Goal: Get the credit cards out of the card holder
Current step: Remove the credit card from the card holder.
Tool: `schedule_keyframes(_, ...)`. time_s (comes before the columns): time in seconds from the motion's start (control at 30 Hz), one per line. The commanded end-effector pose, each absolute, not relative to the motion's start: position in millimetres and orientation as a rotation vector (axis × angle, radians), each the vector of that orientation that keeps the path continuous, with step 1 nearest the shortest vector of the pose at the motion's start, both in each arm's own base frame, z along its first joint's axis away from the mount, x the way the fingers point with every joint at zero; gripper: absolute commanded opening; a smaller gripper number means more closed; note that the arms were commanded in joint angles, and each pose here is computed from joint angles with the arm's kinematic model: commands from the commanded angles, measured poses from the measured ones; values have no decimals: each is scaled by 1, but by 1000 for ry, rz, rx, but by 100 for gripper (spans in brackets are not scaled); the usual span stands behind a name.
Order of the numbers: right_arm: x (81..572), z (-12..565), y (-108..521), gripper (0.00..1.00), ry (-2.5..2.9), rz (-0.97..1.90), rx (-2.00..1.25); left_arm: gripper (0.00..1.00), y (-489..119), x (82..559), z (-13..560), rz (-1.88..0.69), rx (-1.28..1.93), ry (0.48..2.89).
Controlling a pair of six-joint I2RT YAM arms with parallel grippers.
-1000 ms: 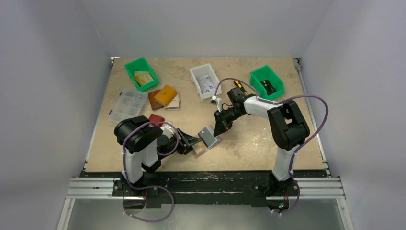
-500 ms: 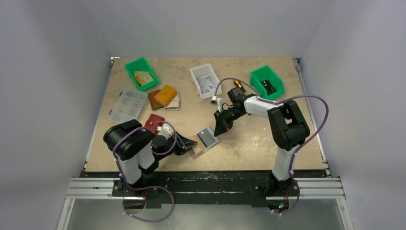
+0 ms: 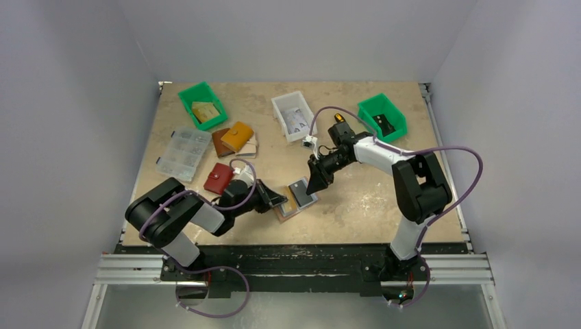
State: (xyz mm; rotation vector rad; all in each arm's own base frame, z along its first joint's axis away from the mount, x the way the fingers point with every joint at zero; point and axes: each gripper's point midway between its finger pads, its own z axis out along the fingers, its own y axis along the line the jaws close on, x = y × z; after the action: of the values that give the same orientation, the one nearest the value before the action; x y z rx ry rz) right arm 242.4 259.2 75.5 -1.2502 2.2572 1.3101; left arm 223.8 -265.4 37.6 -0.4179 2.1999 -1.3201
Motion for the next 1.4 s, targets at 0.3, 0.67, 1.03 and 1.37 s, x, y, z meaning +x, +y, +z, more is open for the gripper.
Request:
schedule_keyframes(0.3,251,58,269,31,2340,1241,-1165,38,-290,244,50,-1273,-261,2284)
schedule_keyframes(0.67,256,40,265,30,2420,1183,-1114,43,-307,243,83,-1440,-188,2183)
schedule_keyframes(1.03,257,36,264,29,2437,1175,-1111,45,-308,243,94,-1449,-159,2163)
schedule_keyframes(1.37,256,37,264,29,2439,1179,-1112,43,-293,245,60,-1270,-252,2303)
